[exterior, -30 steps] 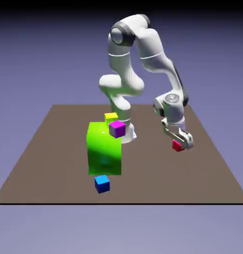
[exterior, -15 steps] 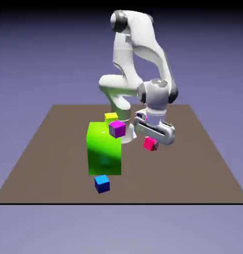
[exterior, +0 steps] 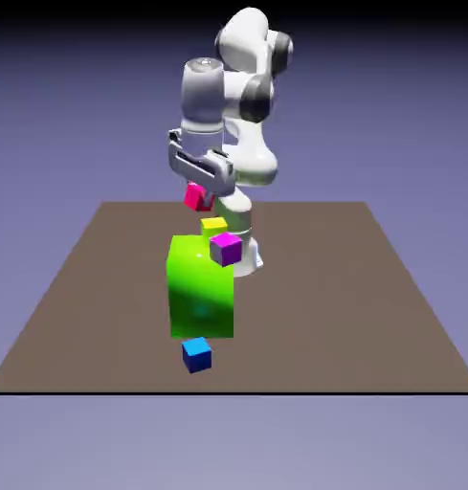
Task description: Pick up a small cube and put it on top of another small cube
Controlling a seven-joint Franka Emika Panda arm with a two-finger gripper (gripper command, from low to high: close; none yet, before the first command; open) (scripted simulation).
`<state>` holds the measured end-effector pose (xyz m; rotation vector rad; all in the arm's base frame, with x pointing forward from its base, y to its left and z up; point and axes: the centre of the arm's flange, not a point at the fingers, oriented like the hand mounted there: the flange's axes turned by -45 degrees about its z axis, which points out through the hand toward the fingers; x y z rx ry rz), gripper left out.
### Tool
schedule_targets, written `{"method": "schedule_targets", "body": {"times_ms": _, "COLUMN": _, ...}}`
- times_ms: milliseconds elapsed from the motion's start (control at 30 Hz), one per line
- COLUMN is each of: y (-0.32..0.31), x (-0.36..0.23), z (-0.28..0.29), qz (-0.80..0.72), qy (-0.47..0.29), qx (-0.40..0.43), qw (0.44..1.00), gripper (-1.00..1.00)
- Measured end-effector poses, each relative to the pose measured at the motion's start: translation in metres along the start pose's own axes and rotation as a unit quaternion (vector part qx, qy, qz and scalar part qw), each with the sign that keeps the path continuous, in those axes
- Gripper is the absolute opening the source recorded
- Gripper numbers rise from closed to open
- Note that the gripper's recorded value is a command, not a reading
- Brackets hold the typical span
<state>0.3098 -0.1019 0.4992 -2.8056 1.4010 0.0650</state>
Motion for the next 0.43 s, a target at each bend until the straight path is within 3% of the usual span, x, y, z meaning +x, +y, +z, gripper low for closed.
{"method": "schedule_targets", "body": {"times_ms": 33, "y": 0.016, "x": -0.001, "z": -0.007, "qz": 0.004, "qy": -0.013, "qx": 0.01, "qw": 1.0, "gripper": -1.0}}
{"method": "schedule_targets", "body": {"times_ms": 133, "y": 0.012, "x": -0.036, "z": 0.041, "qz": 0.003, "qy": -0.115, "qx": 0.009, "qw": 0.993, "gripper": -1.0}}
{"method": "schedule_targets", "body": {"times_ms": 300, "y": 0.011, "x": -0.045, "z": 0.098, "qz": 0.003, "qy": -0.115, "qx": 0.009, "qw": 0.993, "gripper": -1.0}}
{"method": "schedule_targets", "body": {"times_ms": 333, "y": 0.011, "x": -0.047, "z": 0.109, "qz": 0.003, "qy": -0.115, "qx": 0.009, "qw": 0.993, "gripper": 1.0}}
{"method": "schedule_targets", "body": {"times_ms": 433, "y": 0.011, "x": -0.044, "z": 0.095, "qz": 0.003, "qy": -0.115, "qx": 0.008, "qw": 0.993, "gripper": 1.0}}
